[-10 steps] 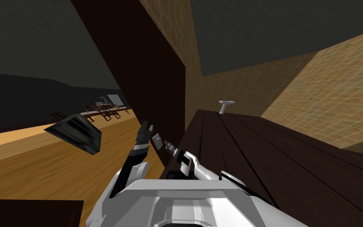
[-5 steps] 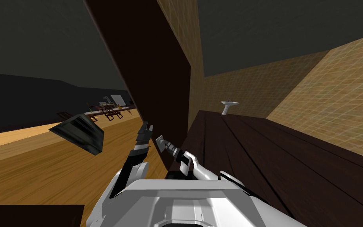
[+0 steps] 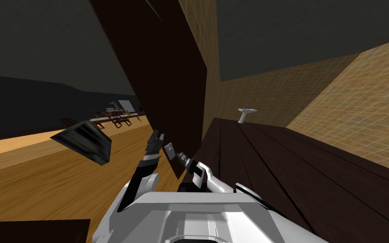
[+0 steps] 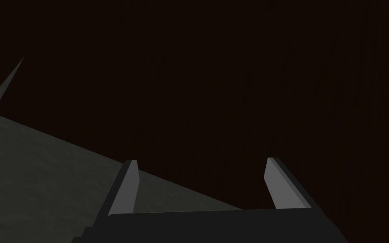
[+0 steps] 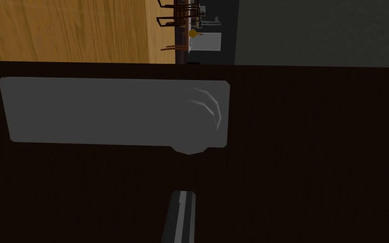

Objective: Push the door open

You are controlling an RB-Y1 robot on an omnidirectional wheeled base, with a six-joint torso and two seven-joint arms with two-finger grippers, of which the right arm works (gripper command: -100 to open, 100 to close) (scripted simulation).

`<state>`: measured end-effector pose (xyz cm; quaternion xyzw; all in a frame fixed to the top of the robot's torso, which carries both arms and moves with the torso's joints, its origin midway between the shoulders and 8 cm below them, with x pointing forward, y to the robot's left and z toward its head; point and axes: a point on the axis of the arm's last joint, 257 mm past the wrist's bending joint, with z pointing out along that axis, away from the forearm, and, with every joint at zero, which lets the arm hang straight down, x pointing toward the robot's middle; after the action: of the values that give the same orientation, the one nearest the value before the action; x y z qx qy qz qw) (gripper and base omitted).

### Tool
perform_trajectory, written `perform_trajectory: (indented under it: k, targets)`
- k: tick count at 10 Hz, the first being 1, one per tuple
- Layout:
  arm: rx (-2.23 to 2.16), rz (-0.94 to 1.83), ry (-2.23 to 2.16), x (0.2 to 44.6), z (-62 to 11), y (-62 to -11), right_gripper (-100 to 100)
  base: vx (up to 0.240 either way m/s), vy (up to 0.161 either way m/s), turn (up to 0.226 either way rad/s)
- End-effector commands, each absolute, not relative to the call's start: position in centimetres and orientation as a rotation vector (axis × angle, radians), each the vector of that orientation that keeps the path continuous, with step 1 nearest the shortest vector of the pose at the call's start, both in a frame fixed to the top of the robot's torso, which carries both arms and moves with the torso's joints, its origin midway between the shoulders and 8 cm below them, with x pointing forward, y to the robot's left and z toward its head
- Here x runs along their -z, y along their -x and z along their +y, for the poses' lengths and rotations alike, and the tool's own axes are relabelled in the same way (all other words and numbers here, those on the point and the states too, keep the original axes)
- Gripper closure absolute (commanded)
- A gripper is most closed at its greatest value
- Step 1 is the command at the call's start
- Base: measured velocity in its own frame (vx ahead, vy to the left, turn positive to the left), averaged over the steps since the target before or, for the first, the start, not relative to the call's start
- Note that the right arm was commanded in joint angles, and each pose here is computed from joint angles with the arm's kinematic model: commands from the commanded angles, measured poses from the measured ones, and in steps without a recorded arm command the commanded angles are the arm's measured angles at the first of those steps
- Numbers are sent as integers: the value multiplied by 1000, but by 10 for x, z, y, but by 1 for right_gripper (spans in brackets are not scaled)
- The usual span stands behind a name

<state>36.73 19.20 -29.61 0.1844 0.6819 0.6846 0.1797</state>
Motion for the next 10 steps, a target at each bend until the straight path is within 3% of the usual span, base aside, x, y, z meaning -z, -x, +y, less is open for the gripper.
perform_trajectory:
  k: [1,3,4,7,10]
  targets:
    - [-1935,1927,-521,296,192,-367,100,-10,-17,0]
    - [-1935,1927,-521,296,192,-367,100,-3,-4,0]
    - [-1904,1910,-546,298,183,-381,-100,-95,47,-98]
    - [-1867,1872,-593,297,173,-401,-100,-171,68,-97]
    - [-1856,1879,-585,299,170,-402,-100,17,107,19]
